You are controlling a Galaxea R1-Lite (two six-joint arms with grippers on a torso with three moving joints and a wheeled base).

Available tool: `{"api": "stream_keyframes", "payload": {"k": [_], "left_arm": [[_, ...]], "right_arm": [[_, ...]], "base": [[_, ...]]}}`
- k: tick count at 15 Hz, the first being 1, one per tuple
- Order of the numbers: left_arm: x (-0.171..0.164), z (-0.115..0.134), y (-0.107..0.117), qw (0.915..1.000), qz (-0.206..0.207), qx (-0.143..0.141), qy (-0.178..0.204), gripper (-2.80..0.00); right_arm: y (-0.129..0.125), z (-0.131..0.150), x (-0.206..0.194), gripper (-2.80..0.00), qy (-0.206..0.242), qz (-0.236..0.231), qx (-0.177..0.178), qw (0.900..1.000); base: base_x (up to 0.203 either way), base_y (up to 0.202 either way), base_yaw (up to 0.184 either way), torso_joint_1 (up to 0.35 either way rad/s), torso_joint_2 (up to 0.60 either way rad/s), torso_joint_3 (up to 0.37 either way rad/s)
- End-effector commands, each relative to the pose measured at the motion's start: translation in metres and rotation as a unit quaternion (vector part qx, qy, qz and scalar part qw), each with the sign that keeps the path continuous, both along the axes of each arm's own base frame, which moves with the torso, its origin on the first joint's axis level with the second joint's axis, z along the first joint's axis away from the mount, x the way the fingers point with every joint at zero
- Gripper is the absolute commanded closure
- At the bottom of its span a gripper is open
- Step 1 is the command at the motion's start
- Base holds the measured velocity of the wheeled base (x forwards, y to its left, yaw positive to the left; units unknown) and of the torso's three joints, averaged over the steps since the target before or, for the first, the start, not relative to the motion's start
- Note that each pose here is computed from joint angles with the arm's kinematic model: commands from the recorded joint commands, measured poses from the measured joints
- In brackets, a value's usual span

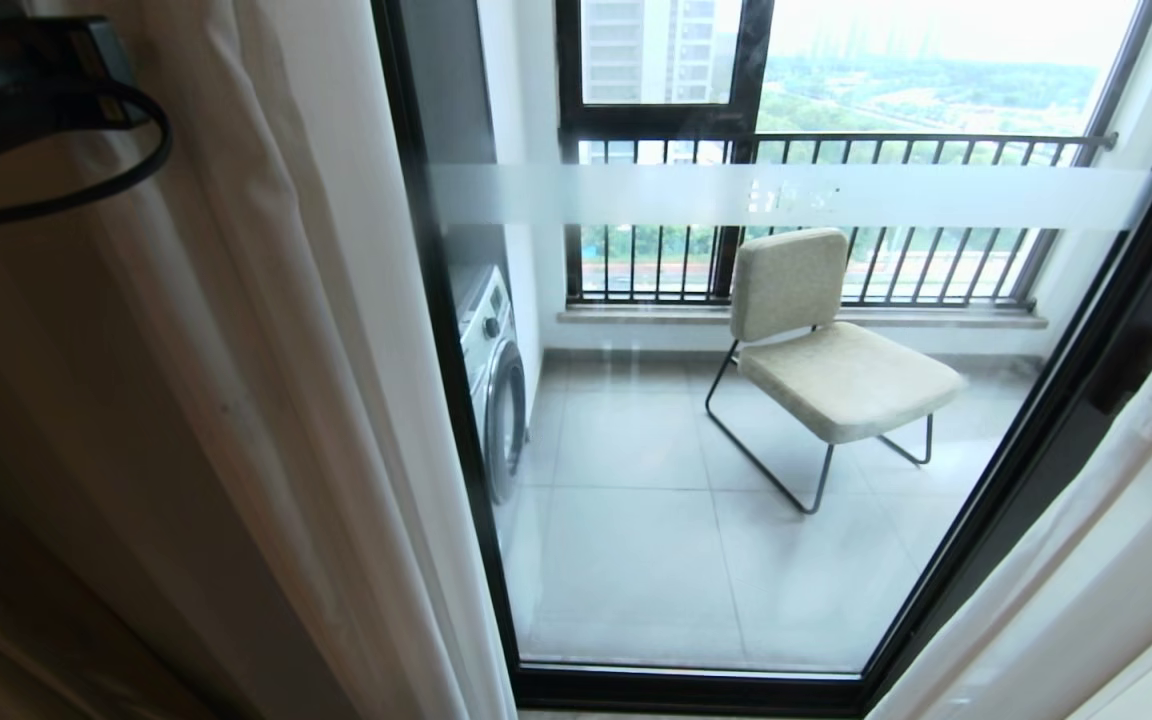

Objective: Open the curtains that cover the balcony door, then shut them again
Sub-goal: Pull the inner curtains open on both sides

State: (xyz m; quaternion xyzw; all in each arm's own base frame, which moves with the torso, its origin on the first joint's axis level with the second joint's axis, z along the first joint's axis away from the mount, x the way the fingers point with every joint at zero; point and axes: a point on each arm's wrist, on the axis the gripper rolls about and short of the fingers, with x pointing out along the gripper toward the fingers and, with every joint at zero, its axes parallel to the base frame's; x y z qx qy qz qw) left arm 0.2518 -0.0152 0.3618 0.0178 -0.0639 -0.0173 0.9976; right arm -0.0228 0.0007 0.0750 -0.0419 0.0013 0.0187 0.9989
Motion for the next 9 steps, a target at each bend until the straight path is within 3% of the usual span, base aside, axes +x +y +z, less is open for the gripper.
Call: {"api": "stream_keyframes", "payload": {"k": [1, 9], "left_arm": [[0.0, 0.001, 0.002, 1.0, 0.006, 0.0, -0.002, 0.0], [0.001, 0.003, 0.031, 0.9981, 0.059, -0.014, -0.007, 0.0]], "right_arm": [[0.0, 0.0, 0.0, 0.0, 0.0, 0.001, 0.0, 1.0], [0.0, 0.0, 0.0, 0.0, 0.0, 0.001, 0.0, 1.0]], "base": [[0.0, 0.0, 0.0, 0.0, 0.0, 0.0], [0.0, 0.0, 0.0, 0.0, 0.0, 0.0]]}}
